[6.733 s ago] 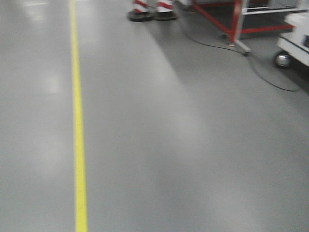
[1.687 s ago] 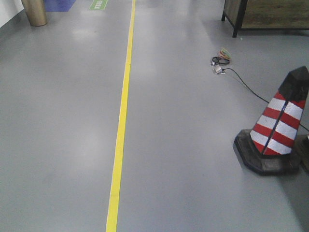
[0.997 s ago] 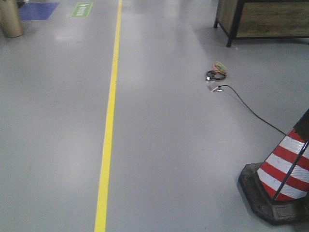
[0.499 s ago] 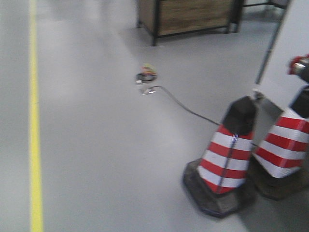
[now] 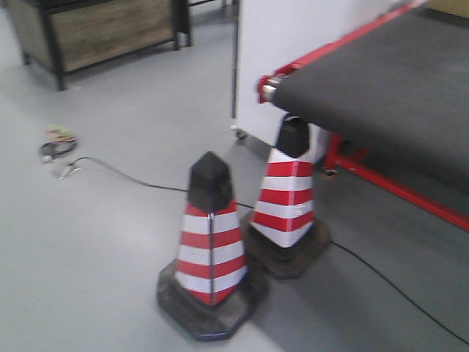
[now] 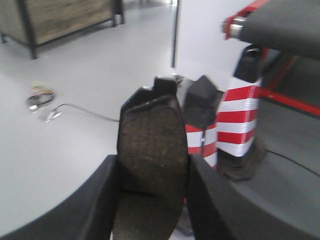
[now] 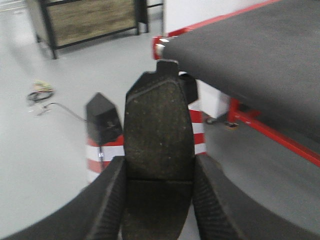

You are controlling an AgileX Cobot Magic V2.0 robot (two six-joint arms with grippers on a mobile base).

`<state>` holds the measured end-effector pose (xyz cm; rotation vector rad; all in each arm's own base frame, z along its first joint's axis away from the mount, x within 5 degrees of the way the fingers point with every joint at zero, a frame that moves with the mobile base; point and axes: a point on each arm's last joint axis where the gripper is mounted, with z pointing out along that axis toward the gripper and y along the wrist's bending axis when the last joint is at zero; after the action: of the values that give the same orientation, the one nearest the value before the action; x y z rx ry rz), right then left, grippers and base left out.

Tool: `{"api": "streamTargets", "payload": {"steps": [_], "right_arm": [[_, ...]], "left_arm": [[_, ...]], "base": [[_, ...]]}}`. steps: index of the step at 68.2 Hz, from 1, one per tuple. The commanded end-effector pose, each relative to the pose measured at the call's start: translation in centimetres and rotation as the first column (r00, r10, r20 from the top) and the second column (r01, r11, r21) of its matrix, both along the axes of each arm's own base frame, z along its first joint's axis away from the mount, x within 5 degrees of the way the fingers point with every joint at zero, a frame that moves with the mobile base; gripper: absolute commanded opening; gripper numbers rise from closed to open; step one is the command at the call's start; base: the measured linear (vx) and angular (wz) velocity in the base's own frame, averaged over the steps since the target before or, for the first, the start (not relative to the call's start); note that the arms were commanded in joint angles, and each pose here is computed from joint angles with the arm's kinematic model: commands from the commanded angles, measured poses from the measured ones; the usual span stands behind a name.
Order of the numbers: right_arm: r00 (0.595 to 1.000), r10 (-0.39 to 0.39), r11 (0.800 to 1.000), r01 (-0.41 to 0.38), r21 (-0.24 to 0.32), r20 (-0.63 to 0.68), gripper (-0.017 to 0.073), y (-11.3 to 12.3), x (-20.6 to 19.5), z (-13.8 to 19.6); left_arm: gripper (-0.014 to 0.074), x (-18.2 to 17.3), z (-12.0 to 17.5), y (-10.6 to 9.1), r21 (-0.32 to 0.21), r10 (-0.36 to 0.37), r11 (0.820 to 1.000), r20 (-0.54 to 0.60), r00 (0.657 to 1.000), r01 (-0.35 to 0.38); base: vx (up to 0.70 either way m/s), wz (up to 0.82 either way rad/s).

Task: Move and align brake pads A on conveyor
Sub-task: 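Drive up to the black belt conveyor holding both brake pads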

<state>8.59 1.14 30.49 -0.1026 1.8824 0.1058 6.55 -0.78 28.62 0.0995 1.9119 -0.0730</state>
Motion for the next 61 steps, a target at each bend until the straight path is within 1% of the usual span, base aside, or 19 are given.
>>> {"api": "streamTargets", "payload": {"steps": [1, 48, 61], "right_arm": [[0.993, 0.001, 1.0, -0.002, 0.01, 0.12, -0.0004, 0.02, 0.2, 1.79], [0.993, 0.001, 1.0, -0.002, 0.01, 0.12, -0.0004, 0.02, 0.2, 1.79], [0.993, 0.001, 1.0, -0.002, 0.01, 0.12, -0.0004, 0.02, 0.2, 1.79]], "left_arm": [[-0.0006, 0.29, 1.7, -0.02, -0.03, 0.007, 1.0, 0.113, 0.994, -0.004], [-0.0006, 0.29, 1.7, -0.02, -0.03, 0.007, 1.0, 0.113, 0.994, -0.004], [-0.0006, 0.29, 1.7, -0.02, -0.03, 0.007, 1.0, 0.113, 0.994, -0.004]], "base": [[0.19, -0.75], [0.13, -0.82], [0.03, -0.65]]}}
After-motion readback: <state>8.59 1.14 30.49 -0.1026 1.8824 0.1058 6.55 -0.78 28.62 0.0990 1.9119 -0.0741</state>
